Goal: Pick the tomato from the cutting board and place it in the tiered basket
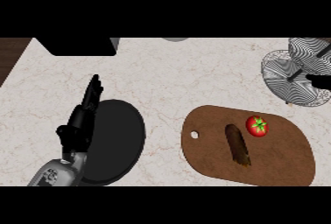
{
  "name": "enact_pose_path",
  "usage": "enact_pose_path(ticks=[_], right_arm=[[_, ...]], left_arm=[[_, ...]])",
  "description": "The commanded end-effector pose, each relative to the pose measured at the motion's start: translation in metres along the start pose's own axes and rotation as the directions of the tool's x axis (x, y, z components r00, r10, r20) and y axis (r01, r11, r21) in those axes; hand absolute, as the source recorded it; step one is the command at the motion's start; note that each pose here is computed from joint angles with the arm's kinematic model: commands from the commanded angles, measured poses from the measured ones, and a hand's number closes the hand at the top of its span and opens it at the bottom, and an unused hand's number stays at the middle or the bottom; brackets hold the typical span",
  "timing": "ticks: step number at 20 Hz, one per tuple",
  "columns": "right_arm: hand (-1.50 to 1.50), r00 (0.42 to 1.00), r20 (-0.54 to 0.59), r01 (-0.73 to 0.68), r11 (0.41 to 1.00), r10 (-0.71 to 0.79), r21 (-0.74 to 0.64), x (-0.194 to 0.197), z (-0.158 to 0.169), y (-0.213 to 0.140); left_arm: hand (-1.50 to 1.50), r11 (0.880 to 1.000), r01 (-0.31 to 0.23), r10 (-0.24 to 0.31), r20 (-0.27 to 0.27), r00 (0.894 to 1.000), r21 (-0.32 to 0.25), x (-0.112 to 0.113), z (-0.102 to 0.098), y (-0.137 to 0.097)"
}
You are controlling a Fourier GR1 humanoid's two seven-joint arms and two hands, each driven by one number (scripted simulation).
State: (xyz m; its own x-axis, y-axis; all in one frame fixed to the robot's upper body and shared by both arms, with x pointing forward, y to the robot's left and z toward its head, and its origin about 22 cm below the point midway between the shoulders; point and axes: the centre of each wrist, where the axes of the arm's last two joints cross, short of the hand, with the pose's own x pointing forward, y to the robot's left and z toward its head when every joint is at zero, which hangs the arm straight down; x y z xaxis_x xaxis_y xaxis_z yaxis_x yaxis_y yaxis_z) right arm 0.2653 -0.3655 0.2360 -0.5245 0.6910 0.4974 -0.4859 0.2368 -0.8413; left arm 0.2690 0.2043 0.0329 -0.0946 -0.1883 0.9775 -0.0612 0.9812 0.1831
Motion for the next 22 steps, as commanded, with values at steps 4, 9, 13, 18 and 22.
enact_pose_path(ticks=[4, 9, 13, 18, 22], right_arm=[[-1.5, 0.996, -0.052, -0.064, 0.987, 0.073, 0.144, 0.009, -0.013, 0.006], [-1.5, 0.993, -0.086, -0.063, 0.985, 0.077, 0.16, 0.002, -0.003, 0.019], [-1.5, 0.982, -0.124, -0.125, 0.98, 0.145, 0.156, -0.01, -0.005, 0.037], [-1.5, 0.969, -0.13, -0.186, 0.969, 0.208, 0.165, -0.019, -0.008, 0.031], [-1.5, 0.965, -0.112, -0.215, 0.963, 0.235, 0.164, -0.012, -0.004, 0.047]], left_arm=[[0.0, 1.0, 0.015, -0.015, -0.001, 1.0, -0.007, -0.004, 0.001, -0.002], [0.0, 1.0, 0.011, -0.011, -0.014, 1.0, 0.008, -0.007, 0.005, -0.002], [0.0, 0.999, -0.032, 0.032, -0.014, 0.999, 0.003, -0.001, 0.0, -0.003], [0.0, 1.0, -0.003, 0.003, -0.012, 1.0, -0.001, 0.01, -0.001, -0.025], [0.0, 1.0, -0.013, 0.013, -0.001, 1.0, 0.009, -0.001, -0.013, 0.005]])
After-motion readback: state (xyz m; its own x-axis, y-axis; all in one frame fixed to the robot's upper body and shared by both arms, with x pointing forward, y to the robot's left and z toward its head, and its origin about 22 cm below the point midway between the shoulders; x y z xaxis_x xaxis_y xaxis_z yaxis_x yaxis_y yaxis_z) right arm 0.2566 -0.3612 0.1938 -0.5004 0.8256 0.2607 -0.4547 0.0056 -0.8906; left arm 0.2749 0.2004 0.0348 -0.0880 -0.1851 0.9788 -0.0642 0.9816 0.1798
